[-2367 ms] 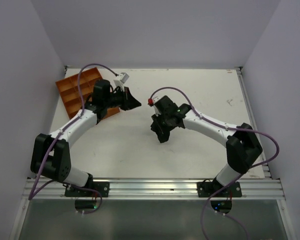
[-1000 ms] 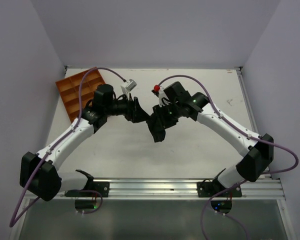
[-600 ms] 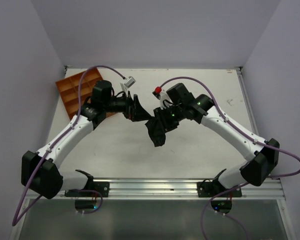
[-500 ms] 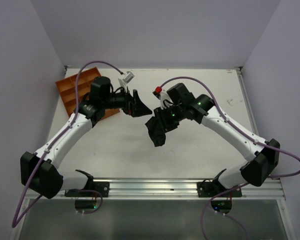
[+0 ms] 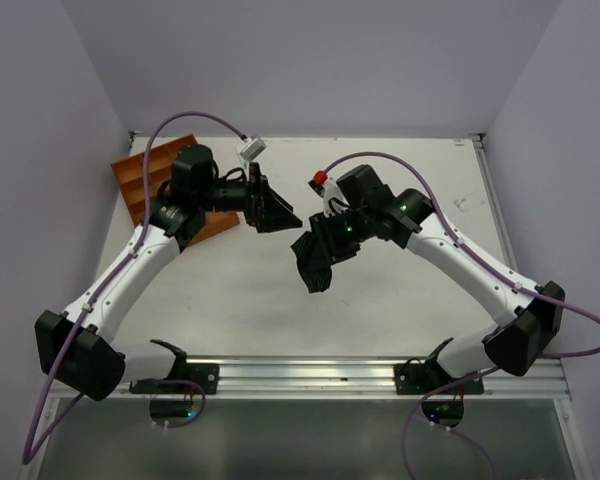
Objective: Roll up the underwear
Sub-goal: Place the rolled underwear into the container
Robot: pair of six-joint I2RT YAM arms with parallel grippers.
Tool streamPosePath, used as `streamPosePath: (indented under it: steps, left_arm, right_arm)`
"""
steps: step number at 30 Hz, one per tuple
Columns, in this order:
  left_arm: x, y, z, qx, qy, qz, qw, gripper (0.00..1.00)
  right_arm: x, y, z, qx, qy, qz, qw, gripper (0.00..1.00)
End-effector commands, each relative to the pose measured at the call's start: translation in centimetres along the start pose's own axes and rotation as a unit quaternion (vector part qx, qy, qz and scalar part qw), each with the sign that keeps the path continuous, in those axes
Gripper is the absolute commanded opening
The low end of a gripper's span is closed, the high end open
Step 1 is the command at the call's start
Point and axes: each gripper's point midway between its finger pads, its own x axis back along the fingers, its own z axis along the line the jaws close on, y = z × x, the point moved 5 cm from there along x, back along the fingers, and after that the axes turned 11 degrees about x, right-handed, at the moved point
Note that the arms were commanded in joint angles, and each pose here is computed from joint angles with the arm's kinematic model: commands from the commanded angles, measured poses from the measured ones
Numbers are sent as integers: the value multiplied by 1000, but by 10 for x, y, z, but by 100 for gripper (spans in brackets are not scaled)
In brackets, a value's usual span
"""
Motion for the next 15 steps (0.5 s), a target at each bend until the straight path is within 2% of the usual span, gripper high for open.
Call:
streamPosePath:
  steps: [1, 2, 3, 4, 15]
  left_arm:
    - [3, -8, -8, -77, 36, 19, 996, 82]
    - [2, -13, -8, -70, 29, 27, 997, 83]
    - [1, -18, -8, -59, 21, 31, 998, 92]
    - [-1, -25, -5, -35, 8, 33, 999, 94]
    - [-4, -48, 22, -8, 46, 7, 999, 94]
  right_arm:
    - [12, 16, 16, -5, 30, -25, 999, 0]
    - [11, 18, 16, -5, 31, -27, 999, 0]
    - [11, 19, 16, -6, 30, -26, 999, 0]
    - [13, 21, 17, -5, 30, -30, 999, 0]
    - [18, 26, 26, -6, 55, -40, 998, 0]
